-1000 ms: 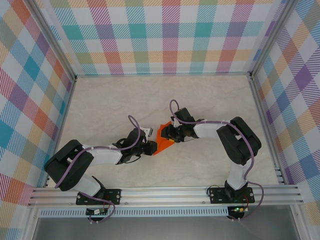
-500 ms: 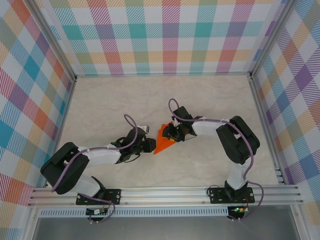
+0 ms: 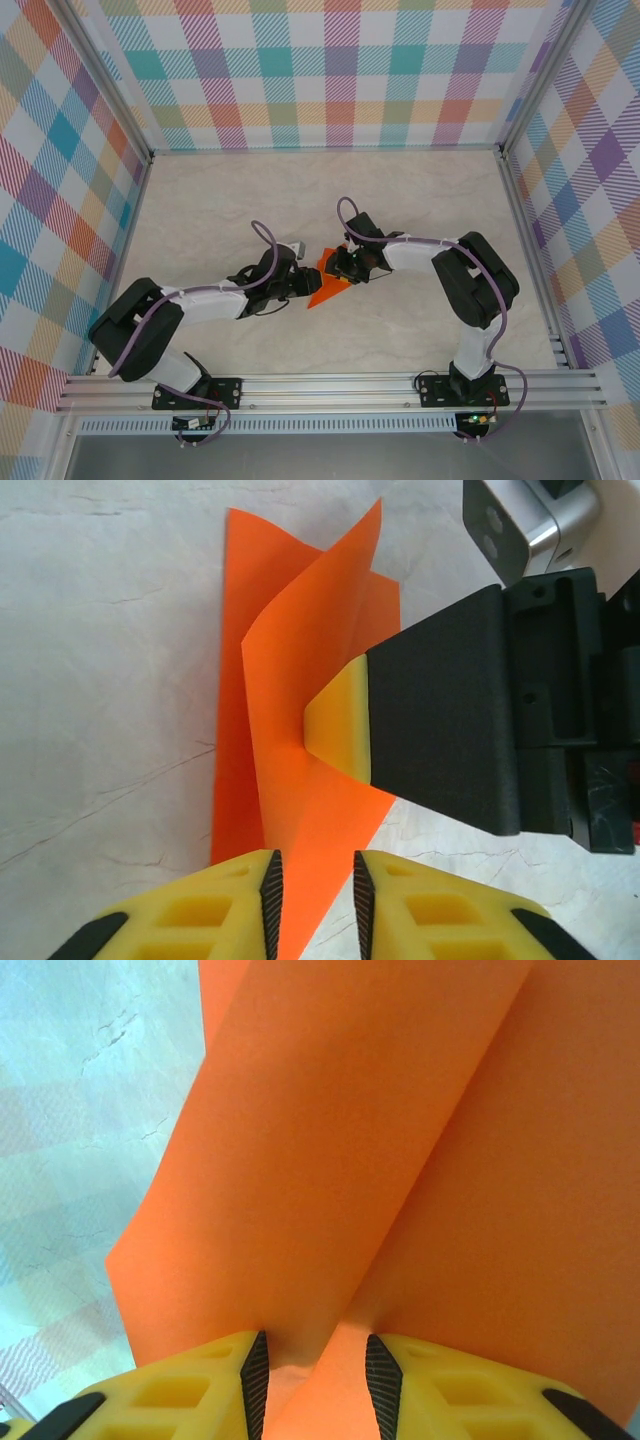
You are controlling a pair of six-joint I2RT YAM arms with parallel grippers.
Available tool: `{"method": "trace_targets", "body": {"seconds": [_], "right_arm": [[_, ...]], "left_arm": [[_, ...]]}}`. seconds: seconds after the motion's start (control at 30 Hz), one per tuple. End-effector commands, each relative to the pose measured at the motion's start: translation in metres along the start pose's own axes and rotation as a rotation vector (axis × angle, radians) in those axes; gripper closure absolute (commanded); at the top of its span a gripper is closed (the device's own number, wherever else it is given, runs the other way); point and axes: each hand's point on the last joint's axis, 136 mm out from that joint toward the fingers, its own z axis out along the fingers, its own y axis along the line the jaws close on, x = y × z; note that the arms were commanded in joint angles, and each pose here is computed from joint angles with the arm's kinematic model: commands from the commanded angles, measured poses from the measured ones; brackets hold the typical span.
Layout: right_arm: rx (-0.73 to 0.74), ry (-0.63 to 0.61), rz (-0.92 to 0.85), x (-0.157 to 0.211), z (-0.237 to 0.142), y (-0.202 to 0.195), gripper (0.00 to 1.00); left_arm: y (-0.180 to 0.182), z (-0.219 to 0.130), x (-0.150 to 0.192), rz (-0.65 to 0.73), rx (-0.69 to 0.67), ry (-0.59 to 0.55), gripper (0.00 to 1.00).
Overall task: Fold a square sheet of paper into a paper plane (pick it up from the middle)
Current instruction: Fourth fold the wing at the center of the table.
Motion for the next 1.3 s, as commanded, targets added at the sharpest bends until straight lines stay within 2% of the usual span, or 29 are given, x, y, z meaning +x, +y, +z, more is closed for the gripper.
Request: {"method": "trace_targets", "body": {"seconds": [0.0, 0.13, 0.2, 0.37, 0.77, 1.0, 1.27], "right_arm": [[0.246, 0.013, 0.099, 0.016, 0.009, -0.071, 0.64], [0.221, 0.009, 0.091, 0.016, 0.008, -0.066, 0.64], [0.214, 0.009, 0.088, 0.016, 0.008, -0.065, 0.64], [0.202, 0.014, 0.087, 0.016, 0.008, -0.063, 0.64], [0.142, 0.015, 0.085, 0.016, 0.007, -0.052, 0.64], [0.052, -0.005, 0.066, 0.012, -0.002, -0.035, 0.64], [-0.126, -0.038, 0.009, 0.009, -0.023, -0.005, 0.64]], "left_arm": [[-0.006, 0.009, -0.002, -0.033, 0.029, 0.031, 0.75], [0.005, 0.012, -0.004, -0.045, -0.022, 0.018, 0.75], [0.007, 0.009, -0.007, -0.032, -0.039, 0.001, 0.69], [0.01, 0.001, -0.007, -0.007, -0.045, -0.011, 0.64], [0.021, 0.006, -0.002, -0.047, -0.021, -0.013, 0.64], [0.006, 0.018, 0.001, -0.046, 0.105, 0.004, 0.73], [0.005, 0.021, 0.0, -0.027, 0.131, -0.01, 0.86]]}}
